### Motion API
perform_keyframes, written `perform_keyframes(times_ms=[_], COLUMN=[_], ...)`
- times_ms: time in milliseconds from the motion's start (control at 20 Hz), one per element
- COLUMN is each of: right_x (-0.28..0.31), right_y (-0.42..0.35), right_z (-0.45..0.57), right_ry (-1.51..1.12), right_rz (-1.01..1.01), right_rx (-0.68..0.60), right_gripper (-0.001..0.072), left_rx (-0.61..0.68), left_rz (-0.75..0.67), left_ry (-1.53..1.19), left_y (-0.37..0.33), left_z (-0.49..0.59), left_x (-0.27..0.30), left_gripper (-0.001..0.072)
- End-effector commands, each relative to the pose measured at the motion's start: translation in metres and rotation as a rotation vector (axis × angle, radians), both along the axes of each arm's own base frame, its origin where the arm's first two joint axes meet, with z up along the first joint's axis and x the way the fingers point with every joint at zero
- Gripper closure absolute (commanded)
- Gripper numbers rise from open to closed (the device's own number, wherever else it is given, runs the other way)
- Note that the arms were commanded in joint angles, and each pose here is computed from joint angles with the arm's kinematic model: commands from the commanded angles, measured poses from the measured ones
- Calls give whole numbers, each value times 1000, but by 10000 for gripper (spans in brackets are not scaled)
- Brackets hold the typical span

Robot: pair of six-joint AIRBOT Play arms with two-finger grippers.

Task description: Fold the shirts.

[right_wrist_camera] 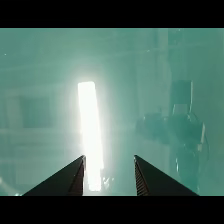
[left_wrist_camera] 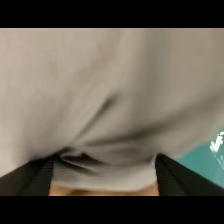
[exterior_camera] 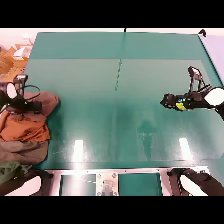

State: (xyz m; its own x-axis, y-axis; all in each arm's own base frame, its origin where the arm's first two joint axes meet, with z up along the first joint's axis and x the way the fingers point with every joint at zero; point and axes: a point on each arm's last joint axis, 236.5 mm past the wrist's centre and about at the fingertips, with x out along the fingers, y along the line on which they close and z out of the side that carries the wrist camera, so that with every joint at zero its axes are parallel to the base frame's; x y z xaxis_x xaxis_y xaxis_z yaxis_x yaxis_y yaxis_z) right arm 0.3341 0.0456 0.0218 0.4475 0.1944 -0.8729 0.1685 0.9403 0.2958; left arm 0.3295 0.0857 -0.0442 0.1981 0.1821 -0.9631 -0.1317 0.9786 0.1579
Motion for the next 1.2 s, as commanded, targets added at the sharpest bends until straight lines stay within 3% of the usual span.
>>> perform_keyframes(times_ms=[0, 50, 150, 250, 500, 700, 800, 1000, 1050, 1100, 1150], right_x=[3, 3, 3, 4, 16, 20, 22, 18, 17, 15, 14], right_y=[0, 0, -1, -4, -25, -36, -36, -35, -35, -35, -34], right_z=[-6, -6, -6, -6, 19, 45, 51, 50, 49, 48, 47], right_ry=[10, 10, 10, 8, -32, -53, -65, -46, -39, -33, -26], right_rz=[-3, -3, -5, -11, -59, -63, -58, -53, -52, -50, -48], right_rx=[0, 0, 0, -1, -5, -16, -18, -16, -16, -16, -15], right_gripper=[396, 470, 598, 667, 700, 700, 700, 700, 696, 608, 467], left_rx=[15, 17, -17, -72, -220, -464, -570, -647, -668, -691, -717], left_rz=[8, 5, 19, -37, -337, -579, -633, -717, -725, -718, -702], left_ry=[-2, -29, -65, -89, -336, -547, -536, -328, -275, -218, -170], left_y=[12, 12, 5, -16, -148, -289, -345, -434, -453, -466, -472], left_z=[-23, -20, -4, 26, 170, 261, 260, 183, 161, 140, 126], left_x=[4, 11, 24, 39, 83, 72, 56, 32, 27, 22, 19], left_gripper=[452, 680, 686, 687, 687, 687, 687, 684, 549, 122, -7])
